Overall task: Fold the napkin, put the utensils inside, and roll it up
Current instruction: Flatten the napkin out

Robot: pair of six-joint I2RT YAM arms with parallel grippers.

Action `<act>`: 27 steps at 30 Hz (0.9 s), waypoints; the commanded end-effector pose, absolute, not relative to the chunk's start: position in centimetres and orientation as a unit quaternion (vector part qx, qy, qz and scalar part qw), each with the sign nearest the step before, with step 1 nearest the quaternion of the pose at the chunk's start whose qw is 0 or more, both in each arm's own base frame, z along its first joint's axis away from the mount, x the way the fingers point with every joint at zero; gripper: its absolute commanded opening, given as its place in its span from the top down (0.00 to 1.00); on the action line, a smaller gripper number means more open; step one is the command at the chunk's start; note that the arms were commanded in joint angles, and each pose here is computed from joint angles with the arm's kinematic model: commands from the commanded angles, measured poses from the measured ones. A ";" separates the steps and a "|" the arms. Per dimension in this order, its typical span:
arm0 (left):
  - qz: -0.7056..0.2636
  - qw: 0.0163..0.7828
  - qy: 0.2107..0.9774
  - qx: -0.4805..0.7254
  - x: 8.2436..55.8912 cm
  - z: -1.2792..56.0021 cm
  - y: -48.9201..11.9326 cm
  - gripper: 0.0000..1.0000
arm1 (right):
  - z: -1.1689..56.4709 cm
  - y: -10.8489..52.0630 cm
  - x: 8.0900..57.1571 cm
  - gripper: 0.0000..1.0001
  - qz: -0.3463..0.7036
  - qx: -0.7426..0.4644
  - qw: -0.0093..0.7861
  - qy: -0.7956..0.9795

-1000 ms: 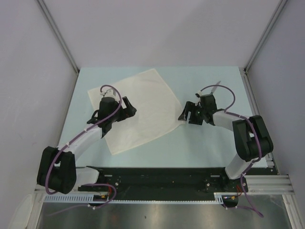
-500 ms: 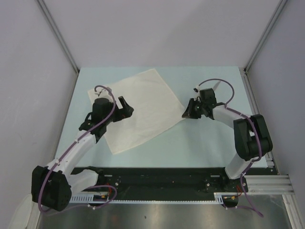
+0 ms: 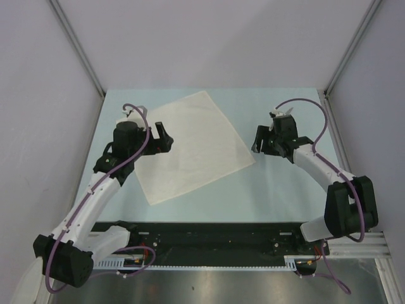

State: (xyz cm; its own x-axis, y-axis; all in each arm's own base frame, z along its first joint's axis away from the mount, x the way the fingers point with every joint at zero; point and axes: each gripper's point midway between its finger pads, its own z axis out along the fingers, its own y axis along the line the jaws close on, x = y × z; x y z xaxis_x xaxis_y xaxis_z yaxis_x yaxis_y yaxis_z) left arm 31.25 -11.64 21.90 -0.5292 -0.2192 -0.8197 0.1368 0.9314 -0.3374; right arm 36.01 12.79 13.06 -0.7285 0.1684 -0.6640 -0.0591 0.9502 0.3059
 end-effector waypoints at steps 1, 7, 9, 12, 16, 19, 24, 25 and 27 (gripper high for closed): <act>-0.174 0.519 0.837 0.010 31.9 25.1 -11.4 0.00 | 7.6 12.9 34.2 0.34 0.167 0.046 0.291 0.941; -0.163 0.523 0.836 0.012 32.3 24.7 -10.9 0.00 | 5.1 14.4 35.2 0.39 0.201 0.054 0.262 0.943; -0.160 0.520 0.839 0.011 32.1 24.1 -10.6 0.00 | 4.9 14.7 35.7 0.39 0.207 0.053 0.258 0.942; -0.158 0.520 0.840 0.008 32.0 23.9 -10.2 0.00 | 3.6 14.7 36.0 0.40 0.204 0.060 0.241 0.947; -0.154 0.523 0.838 0.004 32.0 24.1 -9.7 0.00 | 2.4 14.7 36.0 0.42 0.202 0.069 0.226 0.950; -0.148 0.523 0.839 0.003 32.0 24.1 -9.5 0.00 | 1.7 14.7 36.0 0.43 0.200 0.072 0.216 0.953; -0.147 0.521 0.841 0.005 31.9 24.0 -9.4 0.00 | 1.1 14.2 35.7 0.47 0.174 0.072 0.209 0.960; -0.148 0.520 0.841 0.006 31.9 24.0 -9.5 0.00 | 1.0 14.1 35.5 0.48 0.167 0.071 0.206 0.962; -0.149 0.522 0.840 0.006 31.9 24.1 -9.5 0.00 | 0.7 13.8 35.6 0.53 0.146 0.069 0.208 0.965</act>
